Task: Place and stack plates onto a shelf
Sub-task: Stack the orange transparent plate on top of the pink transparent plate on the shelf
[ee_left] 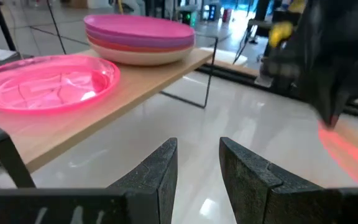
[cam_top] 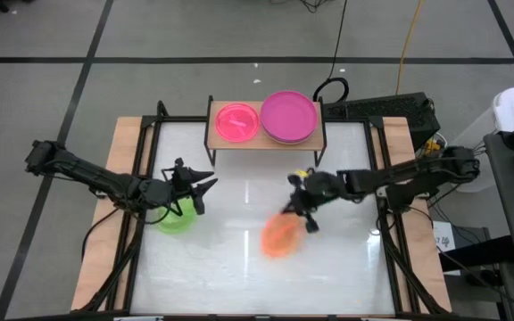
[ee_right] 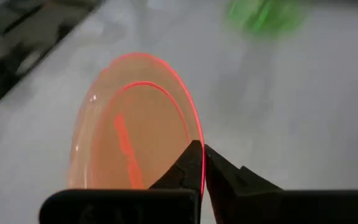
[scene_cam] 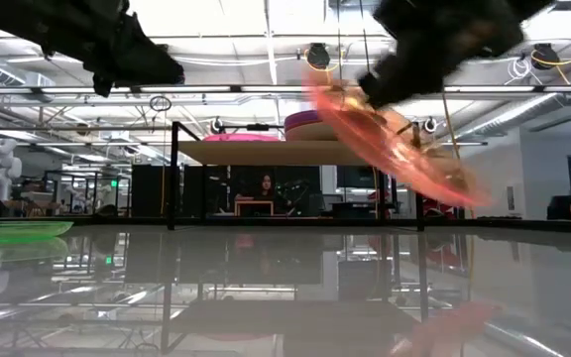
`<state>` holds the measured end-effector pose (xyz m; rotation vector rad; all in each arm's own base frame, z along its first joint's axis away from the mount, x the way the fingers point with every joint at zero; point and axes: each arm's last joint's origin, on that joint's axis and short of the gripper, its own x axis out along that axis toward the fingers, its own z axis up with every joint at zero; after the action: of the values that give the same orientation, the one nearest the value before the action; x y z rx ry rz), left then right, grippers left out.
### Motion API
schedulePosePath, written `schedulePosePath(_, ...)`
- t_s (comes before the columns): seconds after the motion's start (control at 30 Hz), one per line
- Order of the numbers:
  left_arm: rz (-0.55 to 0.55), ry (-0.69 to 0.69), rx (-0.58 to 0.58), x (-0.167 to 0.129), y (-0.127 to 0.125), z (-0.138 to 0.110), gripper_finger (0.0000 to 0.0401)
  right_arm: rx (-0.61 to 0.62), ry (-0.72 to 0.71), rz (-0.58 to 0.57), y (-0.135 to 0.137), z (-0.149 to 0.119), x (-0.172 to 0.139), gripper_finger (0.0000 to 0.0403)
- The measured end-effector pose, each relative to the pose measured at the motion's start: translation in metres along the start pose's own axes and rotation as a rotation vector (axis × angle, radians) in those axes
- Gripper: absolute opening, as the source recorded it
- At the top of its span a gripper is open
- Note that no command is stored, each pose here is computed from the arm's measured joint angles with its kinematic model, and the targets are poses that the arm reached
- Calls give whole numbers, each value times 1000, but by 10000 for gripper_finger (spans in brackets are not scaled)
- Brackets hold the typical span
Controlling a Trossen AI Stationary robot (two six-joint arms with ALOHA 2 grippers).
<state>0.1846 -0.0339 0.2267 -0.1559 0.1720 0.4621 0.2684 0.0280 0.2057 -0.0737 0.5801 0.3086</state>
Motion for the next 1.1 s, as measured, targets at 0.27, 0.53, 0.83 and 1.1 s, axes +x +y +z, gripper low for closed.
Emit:
schedulePosePath(0.27, 22, 6, 27, 5, 1, -2, 124, -178, -266, -266, -55, 90, -23, 0)
schedulePosePath(0.53, 15, -17, 10, 5, 1, 1, 124, -180, -299, -791, -132, 111, -52, 0)
schedulePosePath(0.83, 13, -25, 11, 5, 0, 2, 124, 24, -442, -797, -232, 111, -46, 0)
schedulePosePath(1.1, 12, -23, 24, 5, 0, 2, 124, 135, -309, -779, -262, 91, -27, 0)
